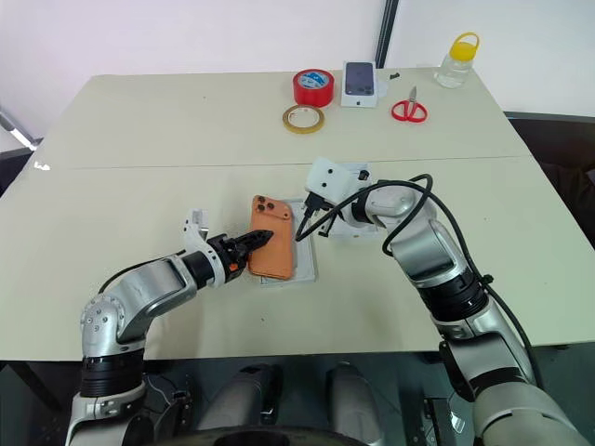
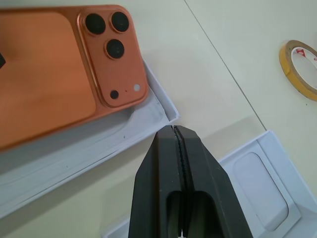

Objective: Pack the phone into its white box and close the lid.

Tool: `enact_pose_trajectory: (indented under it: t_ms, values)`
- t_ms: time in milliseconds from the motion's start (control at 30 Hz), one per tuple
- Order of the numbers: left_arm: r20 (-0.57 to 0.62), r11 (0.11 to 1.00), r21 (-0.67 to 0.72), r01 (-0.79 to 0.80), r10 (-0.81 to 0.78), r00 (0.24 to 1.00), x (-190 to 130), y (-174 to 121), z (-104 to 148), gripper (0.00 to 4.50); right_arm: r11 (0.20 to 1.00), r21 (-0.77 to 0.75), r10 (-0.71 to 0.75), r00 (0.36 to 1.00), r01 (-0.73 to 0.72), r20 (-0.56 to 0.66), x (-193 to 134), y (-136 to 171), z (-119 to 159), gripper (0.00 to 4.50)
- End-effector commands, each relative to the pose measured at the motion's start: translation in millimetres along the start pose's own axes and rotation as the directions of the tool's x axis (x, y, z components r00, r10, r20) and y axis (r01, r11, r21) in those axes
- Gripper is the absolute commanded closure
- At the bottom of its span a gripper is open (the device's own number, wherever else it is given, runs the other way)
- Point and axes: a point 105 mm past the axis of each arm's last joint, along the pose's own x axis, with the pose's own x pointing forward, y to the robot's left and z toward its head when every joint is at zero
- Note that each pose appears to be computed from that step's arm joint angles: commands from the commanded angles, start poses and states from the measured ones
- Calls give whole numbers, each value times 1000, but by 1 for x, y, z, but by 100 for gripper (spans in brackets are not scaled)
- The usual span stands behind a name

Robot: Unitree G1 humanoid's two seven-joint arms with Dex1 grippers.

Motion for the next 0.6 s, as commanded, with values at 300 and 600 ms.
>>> enact_pose_trajectory:
  t_ms: [300, 600]
  values:
    - [-76, 943, 333, 8, 19, 997, -10, -14, -3, 4, 999, -32, -3, 999, 5, 36, 1, 2, 11, 450]
    - [-141, 863, 498, 86, -17, 990, -6, -32, -5, 4, 1000, -23, -5, 1000, 5, 31, 3, 3, 9, 450]
